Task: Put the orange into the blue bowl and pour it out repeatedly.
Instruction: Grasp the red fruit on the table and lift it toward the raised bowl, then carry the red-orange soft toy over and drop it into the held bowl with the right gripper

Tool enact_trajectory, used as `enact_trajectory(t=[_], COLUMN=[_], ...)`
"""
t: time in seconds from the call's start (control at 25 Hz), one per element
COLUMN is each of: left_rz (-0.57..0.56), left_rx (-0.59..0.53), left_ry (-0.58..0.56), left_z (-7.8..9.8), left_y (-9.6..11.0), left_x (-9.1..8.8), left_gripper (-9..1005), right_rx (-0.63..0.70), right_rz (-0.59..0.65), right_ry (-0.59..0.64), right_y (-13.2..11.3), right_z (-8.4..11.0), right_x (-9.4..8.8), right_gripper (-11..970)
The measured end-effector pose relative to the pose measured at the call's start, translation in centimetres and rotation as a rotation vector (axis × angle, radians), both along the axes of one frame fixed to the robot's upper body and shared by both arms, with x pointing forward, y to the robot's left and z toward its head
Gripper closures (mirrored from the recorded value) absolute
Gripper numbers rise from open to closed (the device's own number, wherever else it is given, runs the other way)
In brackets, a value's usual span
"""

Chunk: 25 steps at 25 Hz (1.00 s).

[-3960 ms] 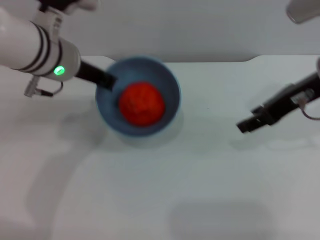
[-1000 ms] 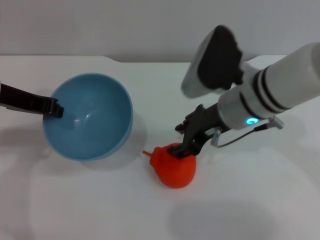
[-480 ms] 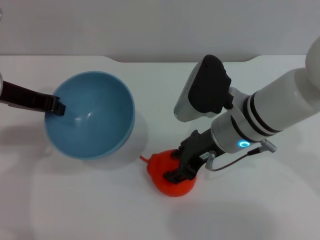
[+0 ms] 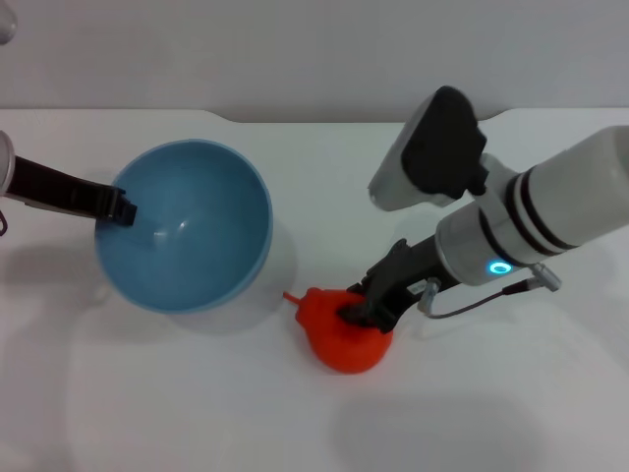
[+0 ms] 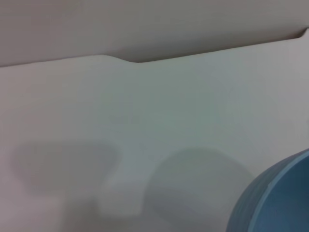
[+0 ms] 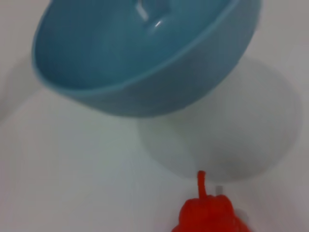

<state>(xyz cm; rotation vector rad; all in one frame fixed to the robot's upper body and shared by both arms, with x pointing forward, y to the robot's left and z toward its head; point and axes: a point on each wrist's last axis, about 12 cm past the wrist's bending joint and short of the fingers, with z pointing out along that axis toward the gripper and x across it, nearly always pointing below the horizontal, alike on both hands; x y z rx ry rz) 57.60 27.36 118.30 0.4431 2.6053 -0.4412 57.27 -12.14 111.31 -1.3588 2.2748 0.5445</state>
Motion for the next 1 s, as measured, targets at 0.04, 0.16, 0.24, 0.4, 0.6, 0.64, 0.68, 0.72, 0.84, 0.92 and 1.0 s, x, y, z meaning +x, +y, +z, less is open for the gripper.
enact_trajectory(t=[0.04, 0.16, 0.24, 0.4, 0.6, 0.64, 0.68, 0.72, 0.84, 0.92, 1.0], left_rz=[-0.002, -0.006, -0.013, -0.043, -0.130, -0.153, -0.172, -0.204, -0.262, -0.292, -0.323], left_rx=[0.001, 0.000, 0.002, 0.015, 0.048, 0.056, 0.060, 0.069, 0.096, 0.113, 0.117], left_ry=[0.001, 0.004, 0.008, 0.025, 0.074, 0.085, 0.092, 0.100, 0.106, 0.101, 0.089], left_z=[0.0, -0.1, -0.1, -0.6, -2.0, -2.3, -2.5, -2.6, -2.8, -2.7, -2.3], left_y=[0.0, -0.2, -0.3, -1.1, -3.9, -4.7, -5.3, -6.5, -9.0, -10.4, -11.7], left_x=[0.0, 0.1, 0.1, 0.2, 0.8, 1.0, 1.2, 1.4, 1.8, 1.9, 2.0], left_gripper=[998, 998, 998, 998, 997, 997, 997, 997, 997, 997, 998], right_rx=[0.011, 0.052, 0.062, 0.119, 0.242, 0.279, 0.314, 0.347, 0.408, 0.411, 0.395], right_rz=[-0.012, -0.057, -0.070, -0.103, -0.090, -0.072, -0.047, -0.015, 0.086, 0.147, 0.189], right_ry=[-0.004, -0.012, -0.013, -0.027, -0.116, -0.142, -0.170, -0.199, -0.256, -0.261, -0.247], right_y=[-0.3, -1.6, -2.2, -4.7, -6.5, -6.5, -6.4, -6.3, -5.4, -4.5, -3.5], right_z=[0.1, 1.0, 1.3, 3.8, 8.8, 9.8, 10.7, 11.4, 12.3, 12.3, 11.9], right_x=[0.0, 0.0, 0.0, 0.1, -0.3, -0.4, -0.5, -0.7, -1.3, -1.6, -1.9], right_gripper=[647, 766, 795, 855, 912, 921, 930, 930, 929, 929, 929])
